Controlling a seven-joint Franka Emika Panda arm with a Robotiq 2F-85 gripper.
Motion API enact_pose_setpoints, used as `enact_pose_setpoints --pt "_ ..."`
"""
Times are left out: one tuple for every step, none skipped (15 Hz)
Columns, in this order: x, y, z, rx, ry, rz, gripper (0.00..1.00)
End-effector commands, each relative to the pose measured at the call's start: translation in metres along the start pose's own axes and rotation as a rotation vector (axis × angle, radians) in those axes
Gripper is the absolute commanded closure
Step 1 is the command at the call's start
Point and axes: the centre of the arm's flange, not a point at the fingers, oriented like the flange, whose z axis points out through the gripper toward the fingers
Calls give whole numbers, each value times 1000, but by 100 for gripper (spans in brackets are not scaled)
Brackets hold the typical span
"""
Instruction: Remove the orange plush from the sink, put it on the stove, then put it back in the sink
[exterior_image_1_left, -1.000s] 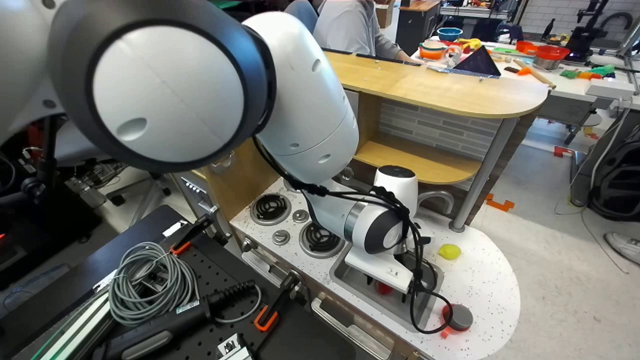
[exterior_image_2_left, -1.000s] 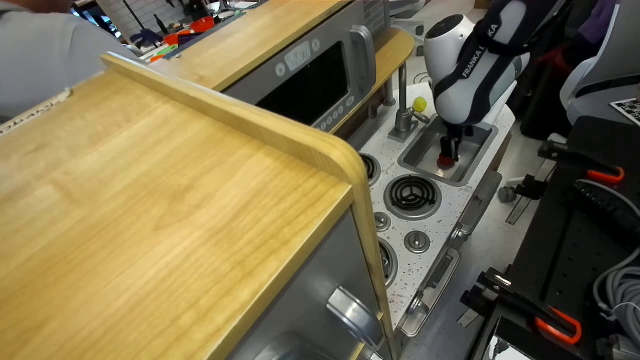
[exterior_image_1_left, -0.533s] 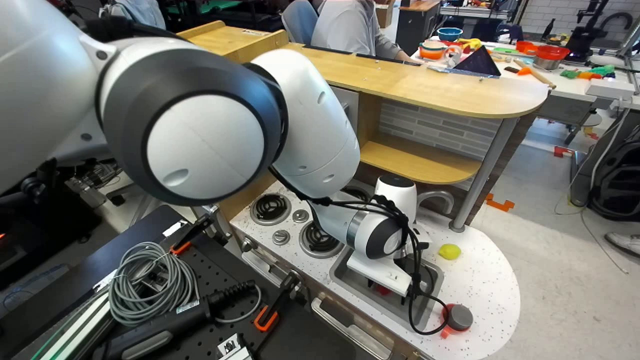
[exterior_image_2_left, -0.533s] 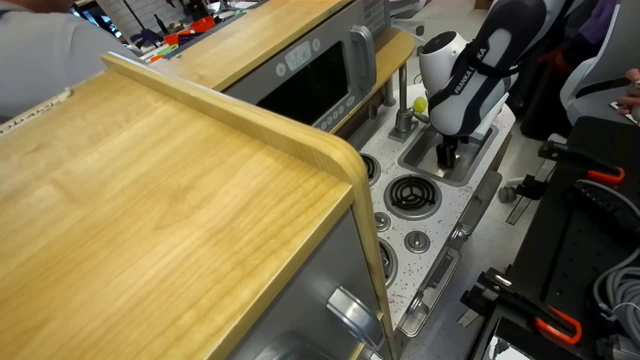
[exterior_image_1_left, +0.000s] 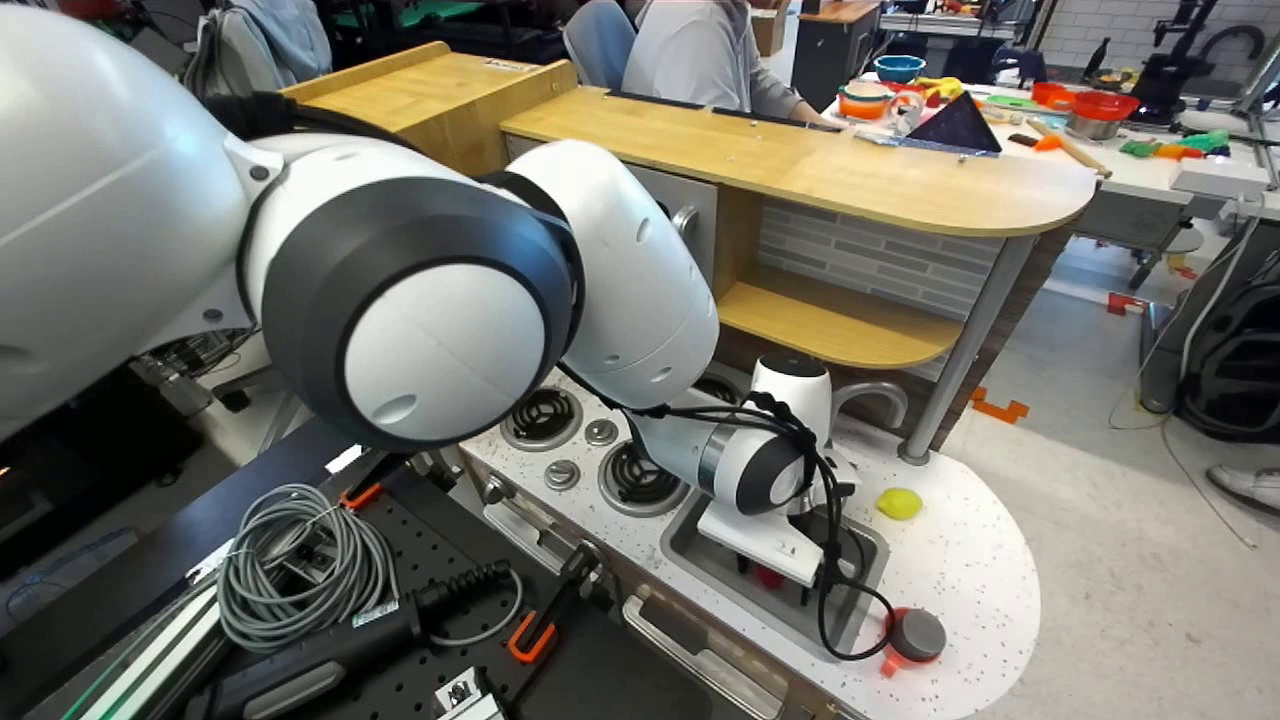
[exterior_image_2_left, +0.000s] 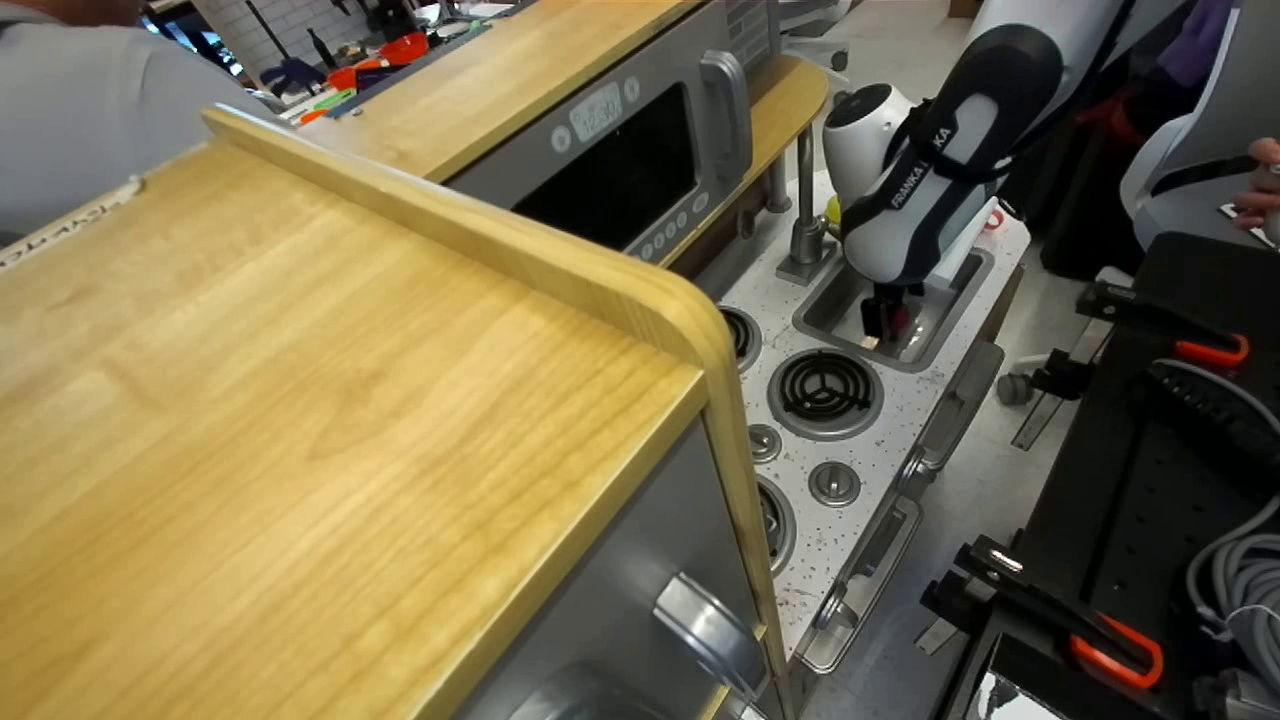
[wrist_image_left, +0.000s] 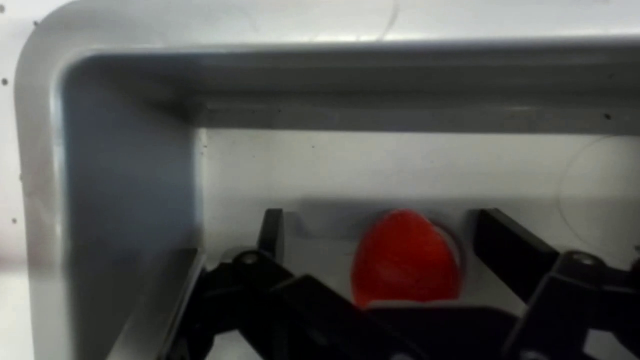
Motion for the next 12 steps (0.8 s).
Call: enact_pose_setpoints --pt "17 1 8 12 -15 2 29" --pt "17 1 8 15 -21 0 31" --pt "18 1 7 16 -24 -1 39" --pt "18 -1 5 18 -26 -4 46" --pt "18 -2 2 21 -27 -9 55" --pt "17 -3 -2 21 -25 -13 62" --pt "14 -3 -9 33 -22 -17 69" --pt "11 -2 -16 46 -17 -22 78" --pt "8 -2 -24 61 -8 -38 81" --pt "6 -3 -30 72 4 -60 81" --pt "4 -5 -40 75 17 -79 81" --pt "1 -5 -49 80 31 -97 81"
